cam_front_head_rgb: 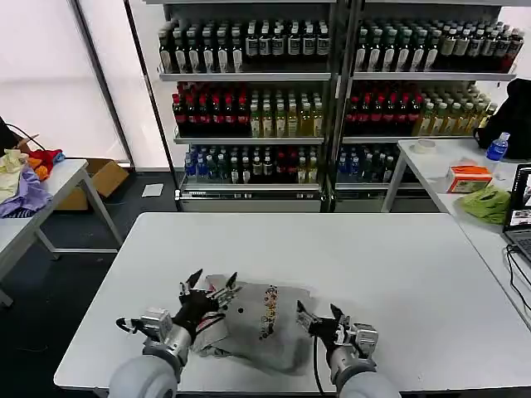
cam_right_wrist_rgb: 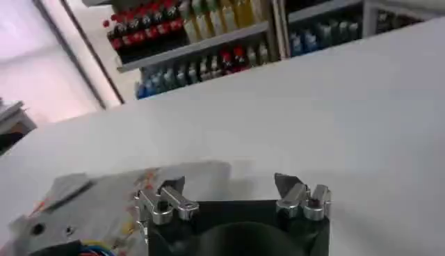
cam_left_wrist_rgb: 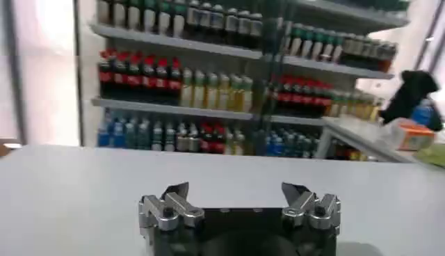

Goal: Fold and organize the clothes.

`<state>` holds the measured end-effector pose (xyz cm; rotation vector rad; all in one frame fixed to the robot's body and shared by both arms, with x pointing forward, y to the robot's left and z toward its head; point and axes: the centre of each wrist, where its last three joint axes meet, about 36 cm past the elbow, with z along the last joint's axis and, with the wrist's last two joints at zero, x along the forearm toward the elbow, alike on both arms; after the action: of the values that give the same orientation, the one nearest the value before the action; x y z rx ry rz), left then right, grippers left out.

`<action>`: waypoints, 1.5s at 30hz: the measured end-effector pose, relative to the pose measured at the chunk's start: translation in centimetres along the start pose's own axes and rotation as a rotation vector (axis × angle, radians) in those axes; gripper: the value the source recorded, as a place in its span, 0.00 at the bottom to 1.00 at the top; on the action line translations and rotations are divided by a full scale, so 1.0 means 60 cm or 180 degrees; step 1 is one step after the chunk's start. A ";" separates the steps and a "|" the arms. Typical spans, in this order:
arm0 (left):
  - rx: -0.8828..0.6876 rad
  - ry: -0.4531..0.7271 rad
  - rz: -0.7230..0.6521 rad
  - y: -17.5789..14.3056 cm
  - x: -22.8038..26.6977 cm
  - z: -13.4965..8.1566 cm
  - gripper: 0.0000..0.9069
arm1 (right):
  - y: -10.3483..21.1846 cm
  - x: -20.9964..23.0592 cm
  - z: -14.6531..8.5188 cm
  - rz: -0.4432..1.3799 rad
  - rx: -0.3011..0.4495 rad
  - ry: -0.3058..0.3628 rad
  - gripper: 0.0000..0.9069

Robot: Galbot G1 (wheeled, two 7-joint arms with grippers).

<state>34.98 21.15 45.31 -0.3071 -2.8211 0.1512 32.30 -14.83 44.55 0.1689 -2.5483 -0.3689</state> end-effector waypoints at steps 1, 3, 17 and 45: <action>-0.0006 -0.0006 -0.0049 0.006 0.001 0.000 1.00 | 0.003 0.001 0.003 -0.0021 -0.0024 0.0037 1.00; -0.0018 -0.0013 -0.0128 0.017 0.004 -0.001 1.00 | 0.008 0.002 0.008 -0.0048 -0.0070 0.0108 1.00; -0.0077 -0.0049 -0.0370 0.049 0.018 -0.008 1.00 | 0.017 0.001 0.023 -0.0022 -0.0231 0.0345 0.00; -0.0159 -0.0049 -0.0461 0.070 0.018 0.002 1.00 | -0.097 -0.072 -0.029 0.0450 0.0361 0.0056 1.00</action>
<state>34.76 25.44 44.90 -0.1122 -2.8530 0.0517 37.12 -19.96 42.04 0.0333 -2.5469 -0.1681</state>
